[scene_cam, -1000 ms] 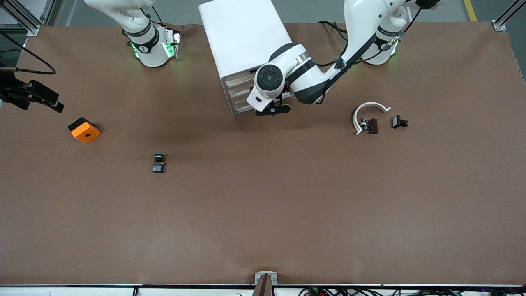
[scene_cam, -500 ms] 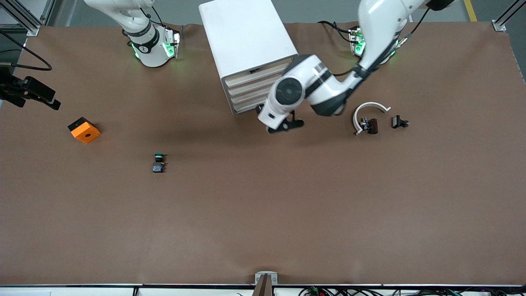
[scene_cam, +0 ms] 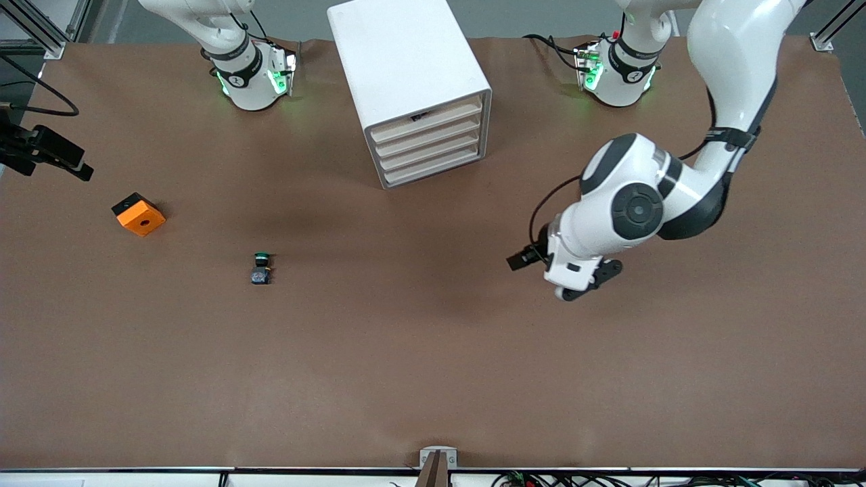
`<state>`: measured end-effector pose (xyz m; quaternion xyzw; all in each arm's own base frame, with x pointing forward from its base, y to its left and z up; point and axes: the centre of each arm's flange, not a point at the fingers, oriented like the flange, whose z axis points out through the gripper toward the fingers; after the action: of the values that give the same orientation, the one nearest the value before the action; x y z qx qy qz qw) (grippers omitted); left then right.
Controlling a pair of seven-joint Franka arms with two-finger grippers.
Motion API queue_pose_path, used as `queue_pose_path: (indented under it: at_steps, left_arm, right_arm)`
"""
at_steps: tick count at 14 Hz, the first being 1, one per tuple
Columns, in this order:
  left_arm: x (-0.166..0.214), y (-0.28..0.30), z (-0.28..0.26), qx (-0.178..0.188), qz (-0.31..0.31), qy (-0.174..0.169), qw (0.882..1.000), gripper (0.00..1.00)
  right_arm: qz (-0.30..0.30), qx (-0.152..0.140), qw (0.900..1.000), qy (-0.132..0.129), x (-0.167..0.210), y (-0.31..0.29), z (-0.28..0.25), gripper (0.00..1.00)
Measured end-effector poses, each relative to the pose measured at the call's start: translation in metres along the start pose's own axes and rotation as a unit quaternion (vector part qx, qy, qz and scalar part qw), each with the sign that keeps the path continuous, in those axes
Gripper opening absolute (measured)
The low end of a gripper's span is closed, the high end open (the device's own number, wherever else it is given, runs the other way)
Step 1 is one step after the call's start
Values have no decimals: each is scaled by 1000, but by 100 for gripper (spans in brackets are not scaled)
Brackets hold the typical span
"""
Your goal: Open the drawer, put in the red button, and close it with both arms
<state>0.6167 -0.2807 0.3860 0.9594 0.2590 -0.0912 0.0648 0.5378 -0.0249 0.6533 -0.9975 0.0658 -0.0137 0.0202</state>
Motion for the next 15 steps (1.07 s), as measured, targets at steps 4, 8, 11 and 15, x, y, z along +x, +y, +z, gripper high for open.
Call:
queue_pose_path:
  at_steps: [4, 8, 11, 15]
  left_arm:
    - [60, -58, -57, -3, -50, 61, 997, 100]
    - [65, -84, -114, 19, -33, 78, 996, 100]
    - [74, -117, -152, 46, 39, 84, 995, 100]
    - [80, -181, -208, 86, 104, 92, 987, 100]
  right_arm:
    - [-1, 0, 1000, 0, 0, -1, 0, 100]
    - [-1, 0, 1000, 0, 0, -1, 0, 100]
    - [-1, 0, 1000, 1, 0, -1, 0, 100]
    - [-2, 0, 1000, 1, 0, -1, -1, 100]
